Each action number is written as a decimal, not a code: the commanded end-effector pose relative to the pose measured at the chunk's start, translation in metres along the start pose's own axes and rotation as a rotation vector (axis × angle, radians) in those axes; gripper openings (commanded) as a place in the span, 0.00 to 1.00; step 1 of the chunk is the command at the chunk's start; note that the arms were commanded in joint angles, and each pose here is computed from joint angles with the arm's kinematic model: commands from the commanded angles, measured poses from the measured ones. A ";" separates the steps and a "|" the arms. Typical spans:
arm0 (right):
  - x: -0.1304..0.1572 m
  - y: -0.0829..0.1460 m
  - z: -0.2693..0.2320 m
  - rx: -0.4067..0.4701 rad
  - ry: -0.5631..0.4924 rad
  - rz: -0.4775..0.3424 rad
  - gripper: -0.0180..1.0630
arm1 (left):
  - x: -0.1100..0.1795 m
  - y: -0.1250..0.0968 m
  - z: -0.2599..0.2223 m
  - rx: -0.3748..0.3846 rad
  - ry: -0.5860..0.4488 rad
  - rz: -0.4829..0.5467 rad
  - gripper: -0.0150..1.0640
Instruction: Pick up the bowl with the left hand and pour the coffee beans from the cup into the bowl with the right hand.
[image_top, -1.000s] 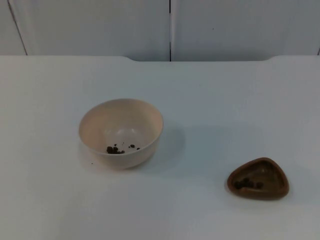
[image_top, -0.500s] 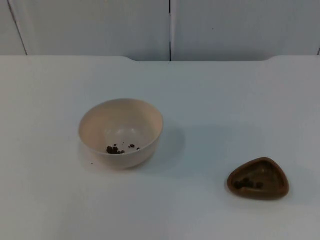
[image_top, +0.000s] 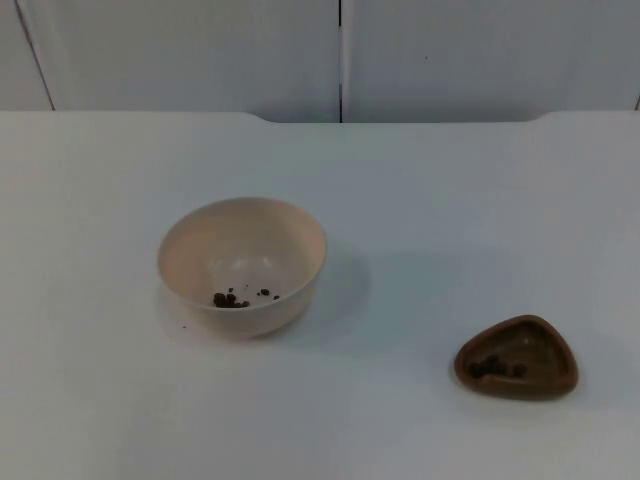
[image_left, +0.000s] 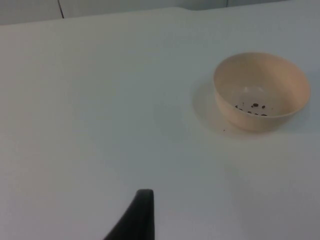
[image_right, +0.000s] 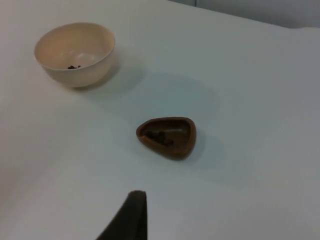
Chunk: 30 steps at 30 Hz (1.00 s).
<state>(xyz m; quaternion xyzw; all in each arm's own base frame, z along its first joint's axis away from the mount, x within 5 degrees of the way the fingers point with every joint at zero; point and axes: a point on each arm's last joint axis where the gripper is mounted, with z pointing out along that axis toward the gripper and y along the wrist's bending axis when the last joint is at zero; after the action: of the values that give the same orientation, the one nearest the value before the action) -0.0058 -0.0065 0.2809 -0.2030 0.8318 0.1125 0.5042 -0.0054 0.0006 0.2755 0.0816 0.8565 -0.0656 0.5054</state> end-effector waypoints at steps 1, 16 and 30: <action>0.001 0.000 0.001 0.040 -0.007 0.012 0.99 | 0.000 -0.001 0.001 0.007 -0.009 -0.011 0.99; 0.001 0.002 0.001 0.309 -0.002 0.152 0.99 | 0.000 -0.001 0.001 0.007 -0.009 -0.011 0.99; 0.001 0.003 0.001 0.372 -0.001 0.185 0.99 | 0.000 -0.001 0.001 0.007 -0.009 -0.011 0.99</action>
<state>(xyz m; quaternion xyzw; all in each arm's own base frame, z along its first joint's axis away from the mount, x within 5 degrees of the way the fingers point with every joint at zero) -0.0079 -0.0039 0.2811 -0.0290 0.8553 0.0057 0.5173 -0.0054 0.0006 0.2755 0.0816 0.8565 -0.0656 0.5054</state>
